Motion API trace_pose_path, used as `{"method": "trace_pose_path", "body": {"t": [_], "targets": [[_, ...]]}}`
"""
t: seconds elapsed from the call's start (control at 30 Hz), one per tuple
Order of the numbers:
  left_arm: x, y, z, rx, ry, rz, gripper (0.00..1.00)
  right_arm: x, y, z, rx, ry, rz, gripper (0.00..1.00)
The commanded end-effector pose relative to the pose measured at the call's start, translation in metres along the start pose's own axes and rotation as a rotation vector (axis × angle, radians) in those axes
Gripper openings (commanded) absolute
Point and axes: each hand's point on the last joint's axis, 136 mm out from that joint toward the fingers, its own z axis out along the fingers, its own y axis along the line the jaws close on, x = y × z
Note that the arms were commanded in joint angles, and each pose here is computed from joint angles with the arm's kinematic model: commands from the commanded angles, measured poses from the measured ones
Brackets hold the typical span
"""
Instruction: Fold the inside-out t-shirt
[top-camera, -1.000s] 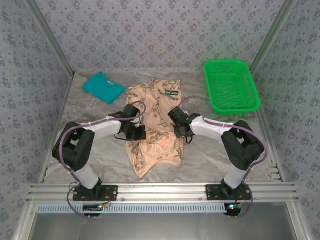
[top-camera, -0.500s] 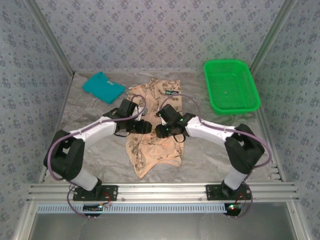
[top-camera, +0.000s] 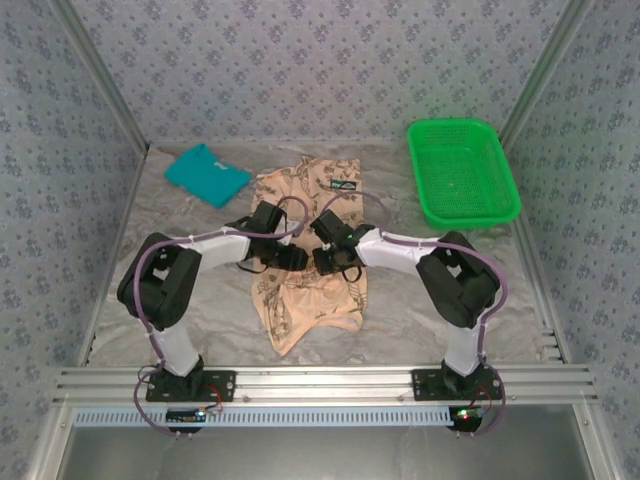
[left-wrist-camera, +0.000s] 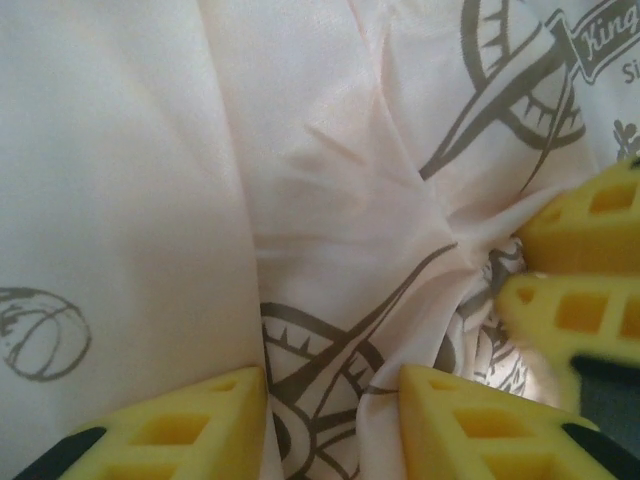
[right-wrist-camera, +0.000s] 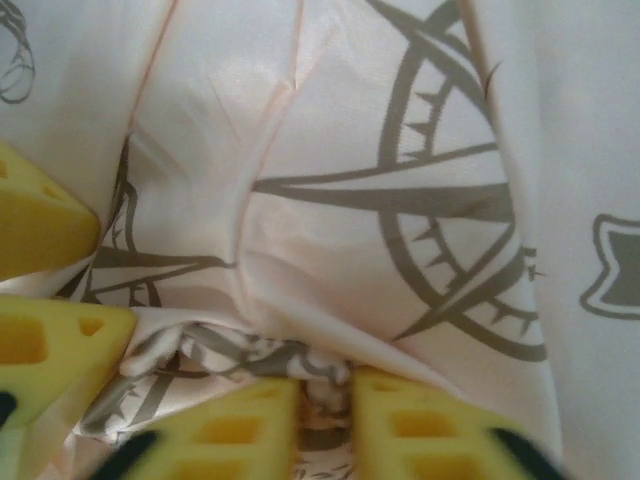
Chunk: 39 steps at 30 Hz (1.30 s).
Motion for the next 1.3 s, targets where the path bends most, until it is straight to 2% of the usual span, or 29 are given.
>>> {"method": "trace_pose_path", "body": {"t": [0.0, 0.23, 0.33, 0.43, 0.53, 0.57, 0.63, 0.7, 0.73, 0.8, 0.9, 1.03, 1.17, 1.27], "targets": [[-0.015, -0.005, -0.001, 0.018, -0.044, 0.001, 0.36, -0.005, 0.022, -0.008, -0.111, -0.015, -0.083, 0.0], [-0.031, 0.019, -0.001, -0.007, -0.091, -0.15, 0.16, -0.013, 0.049, -0.078, -0.424, -0.112, -0.284, 0.0], [-0.037, 0.019, 0.005, 0.009, -0.095, -0.16, 0.14, -0.006, 0.057, -0.105, -0.572, -0.126, -0.358, 0.0], [-0.04, 0.021, 0.01, 0.012, -0.101, -0.179, 0.12, 0.015, 0.066, -0.116, -0.699, -0.081, -0.405, 0.0], [-0.042, 0.023, 0.012, 0.011, -0.12, -0.188, 0.11, 0.041, 0.078, -0.121, -0.842, 0.008, -0.401, 0.0], [-0.041, 0.024, 0.013, 0.009, -0.122, -0.189, 0.11, 0.048, 0.077, -0.117, -0.849, 0.041, -0.397, 0.0], [-0.04, 0.027, 0.016, -0.004, -0.118, -0.192, 0.11, 0.066, 0.072, -0.103, -0.791, 0.104, -0.42, 0.01], [-0.038, 0.032, 0.02, -0.019, -0.107, -0.194, 0.1, 0.084, 0.07, -0.091, -0.756, 0.153, -0.443, 0.07], [-0.037, 0.035, 0.023, -0.025, -0.099, -0.193, 0.1, 0.09, 0.068, -0.087, -0.756, 0.172, -0.431, 0.13], [-0.035, 0.039, 0.026, -0.035, -0.086, -0.197, 0.1, 0.091, 0.064, -0.082, -0.745, 0.173, -0.398, 0.21], [-0.039, 0.04, 0.023, -0.026, -0.094, -0.19, 0.12, 0.081, 0.043, -0.068, -0.588, 0.164, -0.351, 0.3], [-0.044, 0.023, -0.007, 0.015, -0.123, -0.149, 0.21, 0.066, 0.027, -0.069, -0.482, 0.12, -0.321, 0.32], [-0.038, 0.008, -0.049, -0.008, -0.167, -0.11, 0.28, 0.059, 0.011, -0.075, -0.338, 0.055, -0.347, 0.36], [-0.022, -0.001, -0.073, -0.036, -0.186, -0.084, 0.29, 0.057, 0.004, -0.066, -0.221, 0.023, -0.376, 0.4]]}}
